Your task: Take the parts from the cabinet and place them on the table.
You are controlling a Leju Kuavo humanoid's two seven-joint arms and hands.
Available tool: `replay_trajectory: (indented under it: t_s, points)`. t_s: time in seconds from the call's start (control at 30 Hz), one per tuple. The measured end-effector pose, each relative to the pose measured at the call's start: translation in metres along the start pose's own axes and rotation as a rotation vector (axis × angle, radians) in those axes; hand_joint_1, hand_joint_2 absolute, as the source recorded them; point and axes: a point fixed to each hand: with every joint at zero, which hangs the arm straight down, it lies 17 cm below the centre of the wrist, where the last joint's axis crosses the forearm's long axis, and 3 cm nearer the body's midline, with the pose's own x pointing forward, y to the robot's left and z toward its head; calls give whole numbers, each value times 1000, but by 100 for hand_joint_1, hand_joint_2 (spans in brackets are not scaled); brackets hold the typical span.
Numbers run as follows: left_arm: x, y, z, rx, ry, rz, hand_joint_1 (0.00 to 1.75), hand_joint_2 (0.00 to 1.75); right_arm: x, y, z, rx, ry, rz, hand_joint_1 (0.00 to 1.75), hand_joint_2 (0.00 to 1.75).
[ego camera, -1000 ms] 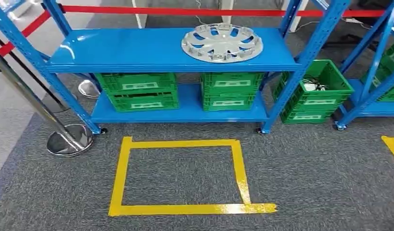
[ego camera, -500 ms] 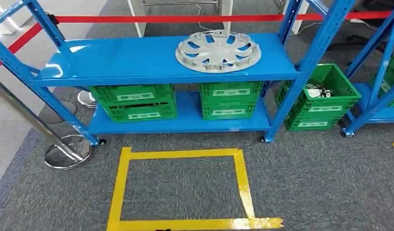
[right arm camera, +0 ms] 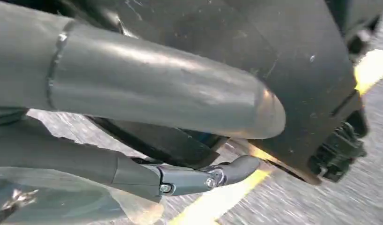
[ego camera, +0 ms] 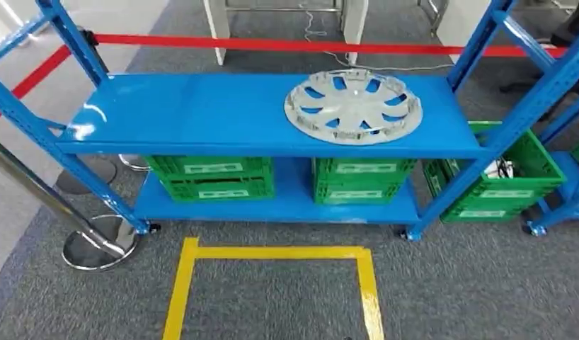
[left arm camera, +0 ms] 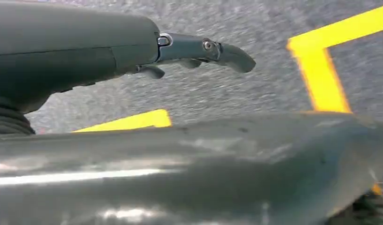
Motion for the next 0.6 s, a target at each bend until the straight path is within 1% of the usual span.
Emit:
replay_trajectory:
  t_s: [0.07,0.13,0.2,0.27,0.4,0.6]
  points:
    - [-5,-1,1,-2,9,2,0,0,-4,3,1,4,8,-3,0,0]
    - [-1,3,0,7,5,3,0,0,-2,1,0,2,5,-2,0,0]
    - [13,7,-4,19,-11,0,0,0,6,-4,-2,-3,-5,5,0,0]
    - [18,9,-6,31,-10,-9,0,0,9,-6,-2,-5,-9,6,0,0]
    - [10,7,-4,33,3,-13,0,0,-1,0,0,1,5,0,0,0]
    - [9,7,-4,32,1,-12,0,0,-1,0,0,-1,5,-1,0,0]
